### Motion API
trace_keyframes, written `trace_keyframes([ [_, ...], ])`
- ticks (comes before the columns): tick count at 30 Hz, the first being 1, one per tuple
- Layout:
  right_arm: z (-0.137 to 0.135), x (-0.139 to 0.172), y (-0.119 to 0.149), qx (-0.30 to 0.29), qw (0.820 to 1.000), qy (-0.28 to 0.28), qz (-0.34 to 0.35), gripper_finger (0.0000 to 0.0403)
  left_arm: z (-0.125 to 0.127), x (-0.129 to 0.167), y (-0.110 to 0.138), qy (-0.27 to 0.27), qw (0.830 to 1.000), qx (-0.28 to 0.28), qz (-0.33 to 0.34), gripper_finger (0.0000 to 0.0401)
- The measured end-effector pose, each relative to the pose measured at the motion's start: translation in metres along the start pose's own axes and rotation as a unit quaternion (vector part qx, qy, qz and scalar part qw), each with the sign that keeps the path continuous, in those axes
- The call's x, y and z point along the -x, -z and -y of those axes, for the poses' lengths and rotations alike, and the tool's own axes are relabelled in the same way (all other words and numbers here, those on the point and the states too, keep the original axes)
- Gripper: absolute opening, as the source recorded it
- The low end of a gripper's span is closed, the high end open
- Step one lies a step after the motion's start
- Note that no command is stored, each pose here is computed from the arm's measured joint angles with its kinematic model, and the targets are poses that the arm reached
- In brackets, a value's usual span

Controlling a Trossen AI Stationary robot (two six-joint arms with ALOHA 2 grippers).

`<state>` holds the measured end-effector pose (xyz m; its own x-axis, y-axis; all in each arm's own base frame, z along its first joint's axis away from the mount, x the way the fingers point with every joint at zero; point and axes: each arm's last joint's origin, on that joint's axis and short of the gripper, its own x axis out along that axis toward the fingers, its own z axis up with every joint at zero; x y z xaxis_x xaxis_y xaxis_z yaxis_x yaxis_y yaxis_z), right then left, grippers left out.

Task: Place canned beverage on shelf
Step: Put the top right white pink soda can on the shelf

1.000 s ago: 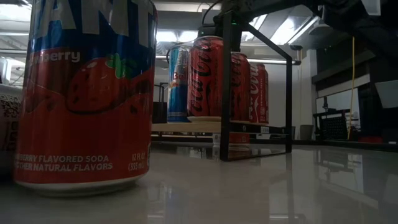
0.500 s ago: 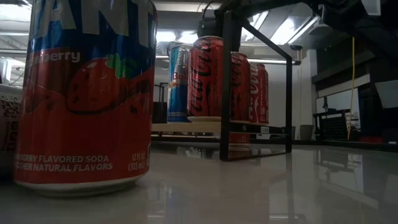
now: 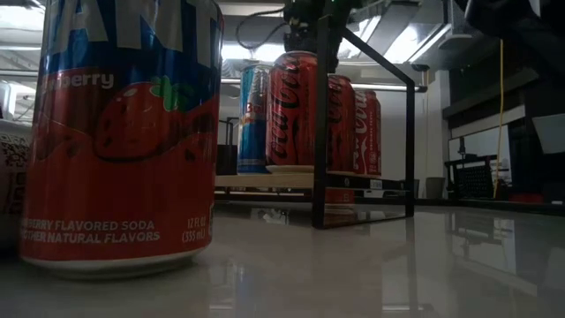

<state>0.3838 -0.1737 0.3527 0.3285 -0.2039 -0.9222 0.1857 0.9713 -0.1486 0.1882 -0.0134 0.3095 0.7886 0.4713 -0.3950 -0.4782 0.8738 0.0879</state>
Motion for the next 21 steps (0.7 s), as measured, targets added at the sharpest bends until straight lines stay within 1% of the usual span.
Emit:
trace_keyframes([
  [5, -0.011, 0.001, -0.004, -0.008, 1.000, -0.004, 0.009, 0.0240, 0.000, 0.000, 0.000, 0.000, 1.000, 0.000, 0.000, 0.0181],
  [13, -0.027, 0.003, -0.009, 0.009, 1.000, -0.009, 0.017, 0.0239, 0.000, 0.000, 0.000, 0.000, 1.000, 0.000, 0.000, 0.0181],
  [18, -0.030, 0.004, -0.009, 0.007, 1.000, -0.007, 0.016, 0.0239, 0.000, 0.000, 0.000, 0.000, 1.000, 0.000, 0.000, 0.0181],
  [21, -0.030, 0.010, -0.008, 0.003, 1.000, -0.006, 0.021, 0.0239, 0.000, 0.000, 0.000, 0.000, 1.000, 0.000, 0.000, 0.0181],
])
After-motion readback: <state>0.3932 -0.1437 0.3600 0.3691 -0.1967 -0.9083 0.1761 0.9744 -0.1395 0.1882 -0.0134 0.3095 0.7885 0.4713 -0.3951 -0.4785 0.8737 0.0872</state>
